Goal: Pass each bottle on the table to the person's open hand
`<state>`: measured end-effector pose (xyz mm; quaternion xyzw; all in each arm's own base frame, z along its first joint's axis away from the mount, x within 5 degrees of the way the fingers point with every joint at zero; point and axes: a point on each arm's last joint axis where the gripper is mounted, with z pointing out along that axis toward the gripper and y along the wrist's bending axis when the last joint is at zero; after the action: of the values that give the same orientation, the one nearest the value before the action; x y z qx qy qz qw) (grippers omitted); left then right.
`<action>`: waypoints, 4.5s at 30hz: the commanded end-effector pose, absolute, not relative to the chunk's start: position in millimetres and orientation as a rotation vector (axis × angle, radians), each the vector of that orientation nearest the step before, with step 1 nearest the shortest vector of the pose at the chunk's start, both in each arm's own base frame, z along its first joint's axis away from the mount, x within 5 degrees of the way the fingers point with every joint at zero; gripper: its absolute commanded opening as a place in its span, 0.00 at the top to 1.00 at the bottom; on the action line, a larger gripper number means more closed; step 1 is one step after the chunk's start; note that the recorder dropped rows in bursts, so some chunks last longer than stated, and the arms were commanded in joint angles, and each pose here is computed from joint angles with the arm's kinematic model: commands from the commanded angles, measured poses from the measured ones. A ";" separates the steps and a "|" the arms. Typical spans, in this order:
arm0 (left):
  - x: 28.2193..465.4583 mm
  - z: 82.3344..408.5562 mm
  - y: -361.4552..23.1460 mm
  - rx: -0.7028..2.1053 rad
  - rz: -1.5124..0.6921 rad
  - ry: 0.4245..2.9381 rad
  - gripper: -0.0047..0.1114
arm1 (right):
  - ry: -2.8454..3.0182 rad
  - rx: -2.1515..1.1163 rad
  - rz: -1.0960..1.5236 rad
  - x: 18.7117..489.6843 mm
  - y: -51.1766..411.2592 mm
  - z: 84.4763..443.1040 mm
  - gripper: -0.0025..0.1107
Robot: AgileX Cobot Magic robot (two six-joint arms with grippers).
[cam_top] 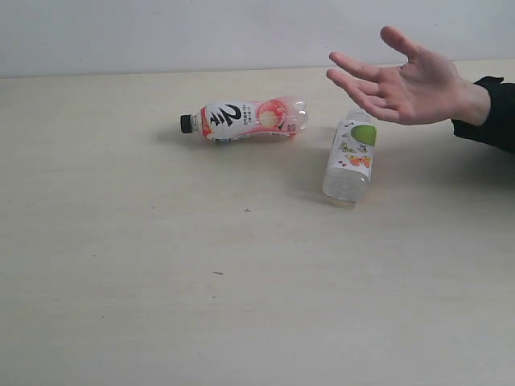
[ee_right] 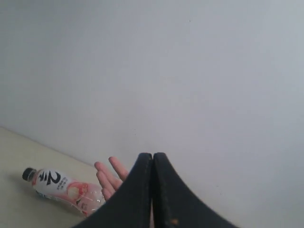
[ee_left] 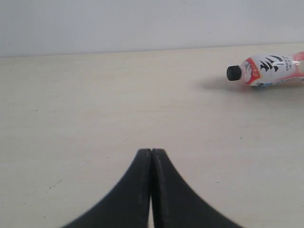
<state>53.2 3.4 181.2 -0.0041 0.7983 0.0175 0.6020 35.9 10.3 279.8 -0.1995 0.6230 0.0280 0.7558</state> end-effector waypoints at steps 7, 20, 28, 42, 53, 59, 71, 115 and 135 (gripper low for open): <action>53.1 180.9 3.5 -0.012 0.041 1.842 0.94 | 1.661 -0.210 0.366 69.5 26.2 313.0 0.98; 53.1 180.9 3.5 -0.012 0.041 1.842 0.94 | 2.679 -0.615 0.663 213.8 127.7 251.8 0.85; 53.1 180.9 3.5 -0.012 0.041 1.842 0.94 | 2.754 -0.166 0.442 270.7 130.6 181.3 0.58; 53.1 180.9 3.5 -0.012 0.041 1.842 0.94 | 2.601 0.247 0.513 289.7 131.3 180.1 0.40; 53.1 180.9 3.5 -0.012 0.041 1.842 0.94 | 2.591 0.287 0.520 290.5 131.0 180.5 0.41; 53.1 180.9 3.5 -0.012 0.041 1.842 0.94 | 2.567 0.270 0.460 298.1 129.5 188.7 0.41; 53.1 180.9 3.5 -0.012 0.041 1.842 0.94 | 2.533 0.277 0.023 296.7 138.9 196.3 0.39; 53.0 180.7 3.5 -0.014 0.040 1.844 0.94 | 2.396 0.241 -0.088 331.3 153.3 123.5 0.98; 53.0 180.7 3.5 -0.013 0.041 1.844 0.94 | 2.502 -0.078 0.052 306.1 158.5 185.0 0.98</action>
<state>53.2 3.4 181.2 -0.0041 0.7983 0.0175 0.6020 308.4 157.1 177.5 -0.0089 0.9508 0.0124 0.3093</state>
